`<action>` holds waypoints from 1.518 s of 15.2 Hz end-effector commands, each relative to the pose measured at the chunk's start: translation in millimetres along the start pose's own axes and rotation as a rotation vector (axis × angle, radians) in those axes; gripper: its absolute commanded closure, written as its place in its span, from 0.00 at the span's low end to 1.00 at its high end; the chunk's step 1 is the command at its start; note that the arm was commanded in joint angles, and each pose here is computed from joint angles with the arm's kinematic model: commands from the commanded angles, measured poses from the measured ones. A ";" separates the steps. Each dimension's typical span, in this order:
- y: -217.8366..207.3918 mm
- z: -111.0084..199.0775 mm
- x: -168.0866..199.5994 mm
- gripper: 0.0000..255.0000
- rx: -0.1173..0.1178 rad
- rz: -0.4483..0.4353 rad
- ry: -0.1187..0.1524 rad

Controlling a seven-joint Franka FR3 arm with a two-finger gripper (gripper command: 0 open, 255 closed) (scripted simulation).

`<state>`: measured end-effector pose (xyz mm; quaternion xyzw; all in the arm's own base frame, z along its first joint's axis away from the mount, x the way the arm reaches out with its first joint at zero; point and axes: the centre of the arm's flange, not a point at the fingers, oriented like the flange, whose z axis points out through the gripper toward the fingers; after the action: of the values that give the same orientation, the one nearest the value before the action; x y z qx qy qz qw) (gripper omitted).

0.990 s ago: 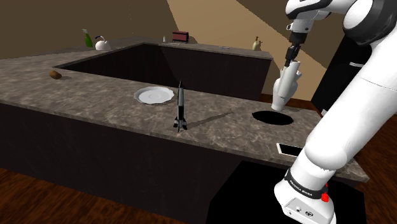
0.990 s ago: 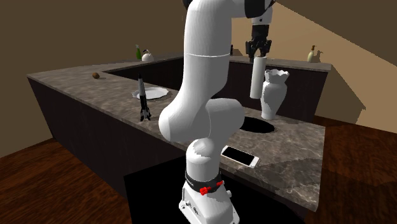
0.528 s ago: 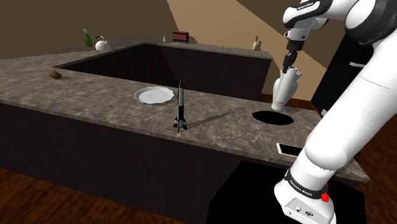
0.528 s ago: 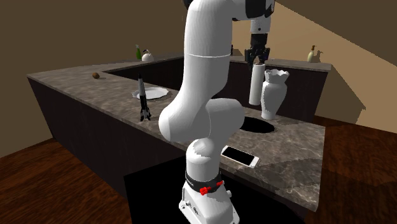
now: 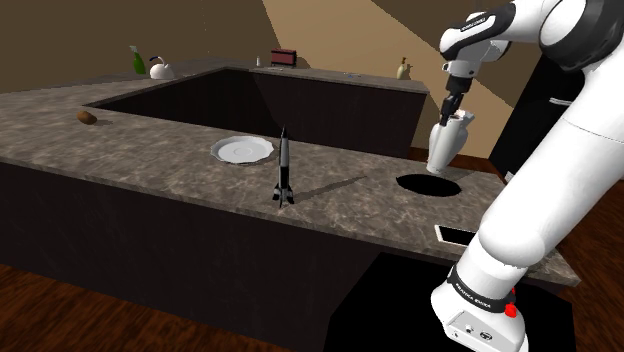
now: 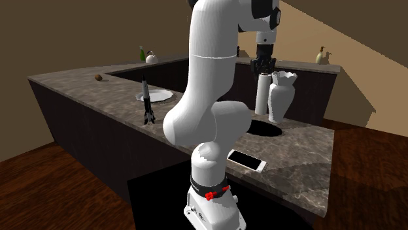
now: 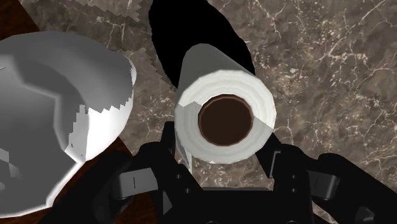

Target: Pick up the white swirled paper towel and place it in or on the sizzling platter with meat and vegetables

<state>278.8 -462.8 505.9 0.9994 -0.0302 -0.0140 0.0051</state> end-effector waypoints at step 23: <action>-0.1 15.6 0.1 0.00 0.000 0.000 0.000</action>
<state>277.9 -463.8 480.4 0.9994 -0.0300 -0.0135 0.0057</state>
